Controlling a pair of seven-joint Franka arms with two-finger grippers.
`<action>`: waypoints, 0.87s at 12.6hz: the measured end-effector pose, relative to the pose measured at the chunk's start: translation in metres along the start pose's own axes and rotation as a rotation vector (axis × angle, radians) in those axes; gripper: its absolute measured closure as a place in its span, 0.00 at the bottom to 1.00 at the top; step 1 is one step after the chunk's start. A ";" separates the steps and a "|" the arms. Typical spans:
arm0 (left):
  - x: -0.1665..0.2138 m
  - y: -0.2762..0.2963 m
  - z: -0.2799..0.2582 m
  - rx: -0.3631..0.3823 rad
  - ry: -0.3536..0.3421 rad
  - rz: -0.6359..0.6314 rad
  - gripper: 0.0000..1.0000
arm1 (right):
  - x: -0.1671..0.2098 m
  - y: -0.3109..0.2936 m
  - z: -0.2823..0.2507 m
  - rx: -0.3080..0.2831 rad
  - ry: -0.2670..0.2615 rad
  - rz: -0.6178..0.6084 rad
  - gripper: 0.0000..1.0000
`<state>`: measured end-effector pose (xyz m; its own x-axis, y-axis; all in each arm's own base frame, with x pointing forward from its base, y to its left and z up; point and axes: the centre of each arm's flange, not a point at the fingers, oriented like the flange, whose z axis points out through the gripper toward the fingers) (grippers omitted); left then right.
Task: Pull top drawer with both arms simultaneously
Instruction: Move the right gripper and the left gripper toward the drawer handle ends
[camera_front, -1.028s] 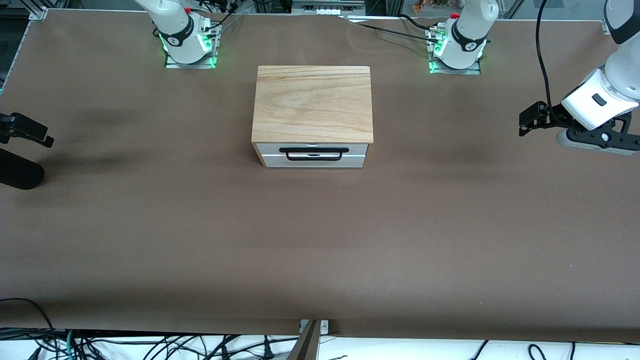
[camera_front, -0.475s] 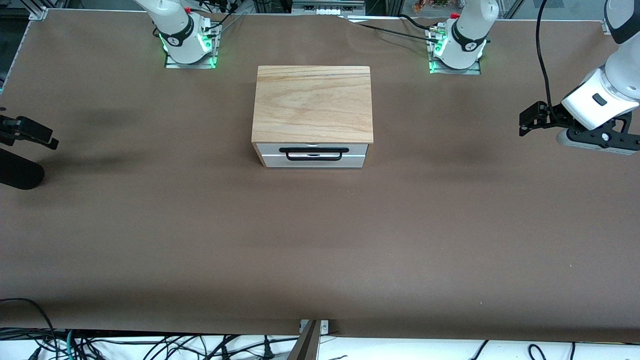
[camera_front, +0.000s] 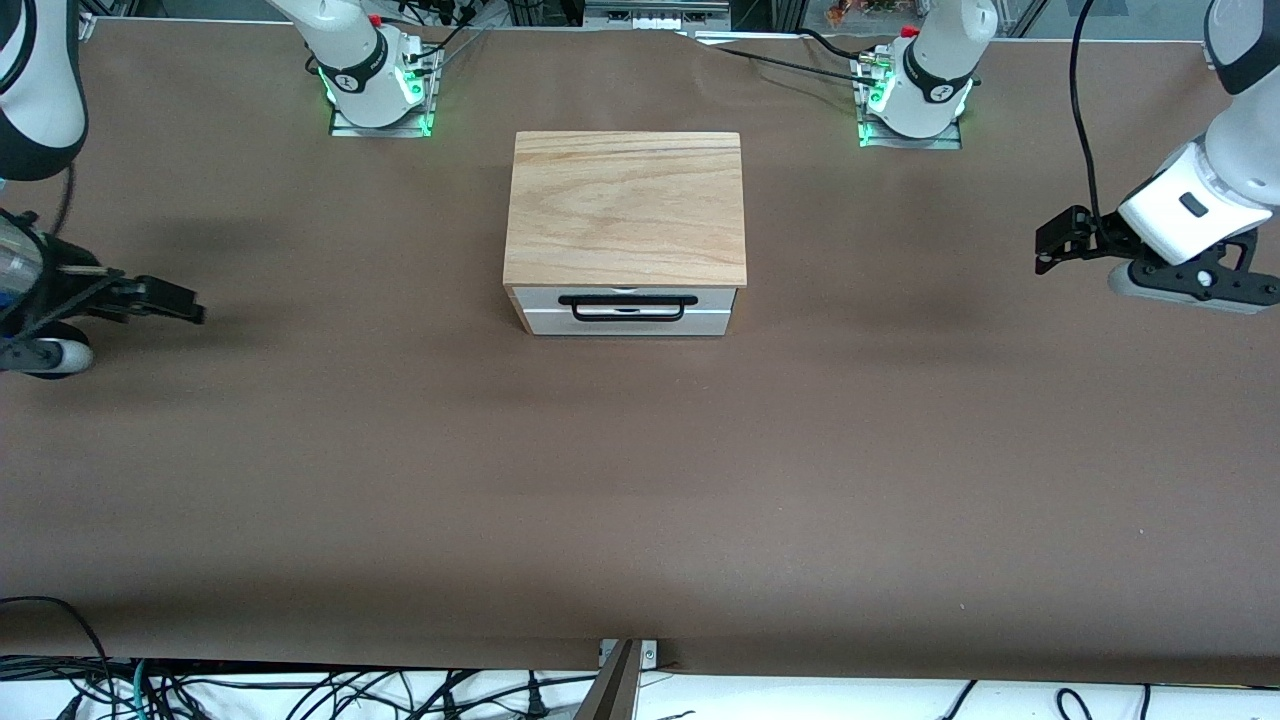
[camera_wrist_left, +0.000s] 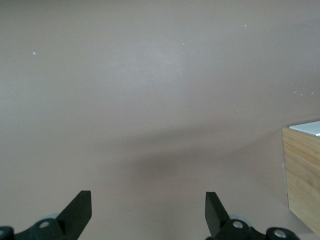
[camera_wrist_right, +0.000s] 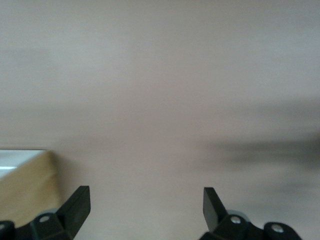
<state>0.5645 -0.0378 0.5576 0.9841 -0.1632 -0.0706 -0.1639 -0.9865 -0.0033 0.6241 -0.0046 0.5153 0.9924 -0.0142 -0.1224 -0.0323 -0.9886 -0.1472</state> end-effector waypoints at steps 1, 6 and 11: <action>0.006 0.006 0.011 -0.020 -0.018 0.007 0.00 | 0.005 -0.008 0.016 0.089 -0.025 0.009 0.00; 0.043 0.044 0.073 -0.294 -0.092 -0.002 0.00 | 0.035 -0.031 0.088 0.496 -0.105 -0.021 0.00; 0.096 0.099 0.137 -0.651 -0.148 -0.054 0.00 | 0.038 -0.030 0.201 0.941 -0.071 -0.169 0.00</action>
<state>0.6331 -0.1490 0.4140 0.9622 -0.1557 -0.2235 0.0058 -0.8085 0.5884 0.6391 0.0544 0.3178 0.9842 0.1568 -0.0818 -0.0025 -0.4503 -0.8929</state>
